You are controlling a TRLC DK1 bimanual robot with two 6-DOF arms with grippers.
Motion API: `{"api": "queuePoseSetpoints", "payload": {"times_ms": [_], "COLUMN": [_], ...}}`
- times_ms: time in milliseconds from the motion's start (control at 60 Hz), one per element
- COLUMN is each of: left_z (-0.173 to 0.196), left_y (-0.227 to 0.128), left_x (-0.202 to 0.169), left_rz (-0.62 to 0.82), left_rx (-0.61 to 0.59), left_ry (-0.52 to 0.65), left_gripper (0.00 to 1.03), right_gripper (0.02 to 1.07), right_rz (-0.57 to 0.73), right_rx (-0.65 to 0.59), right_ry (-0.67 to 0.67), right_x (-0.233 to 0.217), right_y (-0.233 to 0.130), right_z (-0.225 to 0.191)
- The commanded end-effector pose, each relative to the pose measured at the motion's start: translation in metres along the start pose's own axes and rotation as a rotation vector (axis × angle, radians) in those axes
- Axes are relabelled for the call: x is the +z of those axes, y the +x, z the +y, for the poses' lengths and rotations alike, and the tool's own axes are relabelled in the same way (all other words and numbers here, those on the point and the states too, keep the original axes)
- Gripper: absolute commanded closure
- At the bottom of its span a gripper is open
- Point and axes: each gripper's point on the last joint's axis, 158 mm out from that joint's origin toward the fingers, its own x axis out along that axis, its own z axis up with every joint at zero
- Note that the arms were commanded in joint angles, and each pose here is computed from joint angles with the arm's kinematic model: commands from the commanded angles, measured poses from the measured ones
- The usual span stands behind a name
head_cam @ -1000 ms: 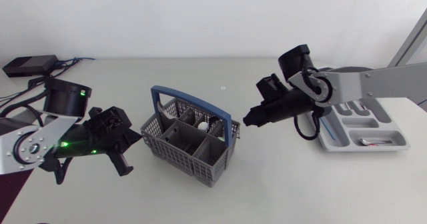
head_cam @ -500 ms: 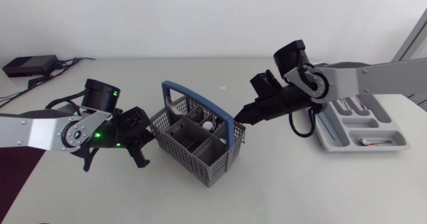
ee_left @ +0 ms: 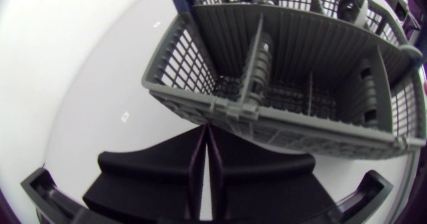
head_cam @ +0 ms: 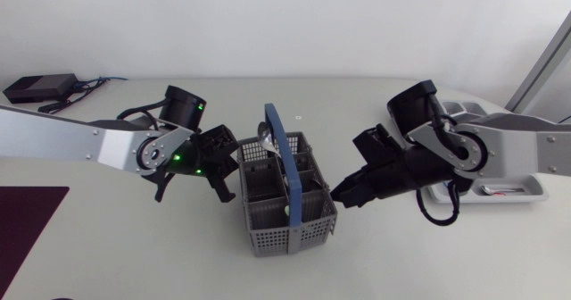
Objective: Unload the cutlery basket into the drawer organizer.
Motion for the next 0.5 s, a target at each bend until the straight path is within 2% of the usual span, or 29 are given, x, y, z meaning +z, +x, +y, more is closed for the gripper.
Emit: {"api": "queuePoseSetpoints", "payload": {"times_ms": [0,233,383,483], "left_z": [-0.005,0.003,0.034,0.035], "left_y": [0.011,0.016,-0.021,-0.053], "left_x": [0.018,0.024,0.017,0.012], "left_rz": [-0.021,-0.014,-0.029,-0.048], "left_rx": [-0.014,0.010,0.082,0.113], "left_ry": [0.007,0.017,-0.029,-0.017], "left_gripper": [1.00,1.00,1.00,1.00], "right_gripper": [1.01,1.01,1.01,1.01], "right_rz": [0.040,0.028,-0.011,-0.043], "right_rx": [0.031,0.013,-0.045,-0.094], "right_ry": [-0.001,-0.038,-0.027,-0.012], "right_x": [-0.018,-0.015,-0.002,0.010], "right_y": [0.003,-0.011,-0.023,-0.030], "right_z": [0.020,0.026,0.001,-0.022]}}
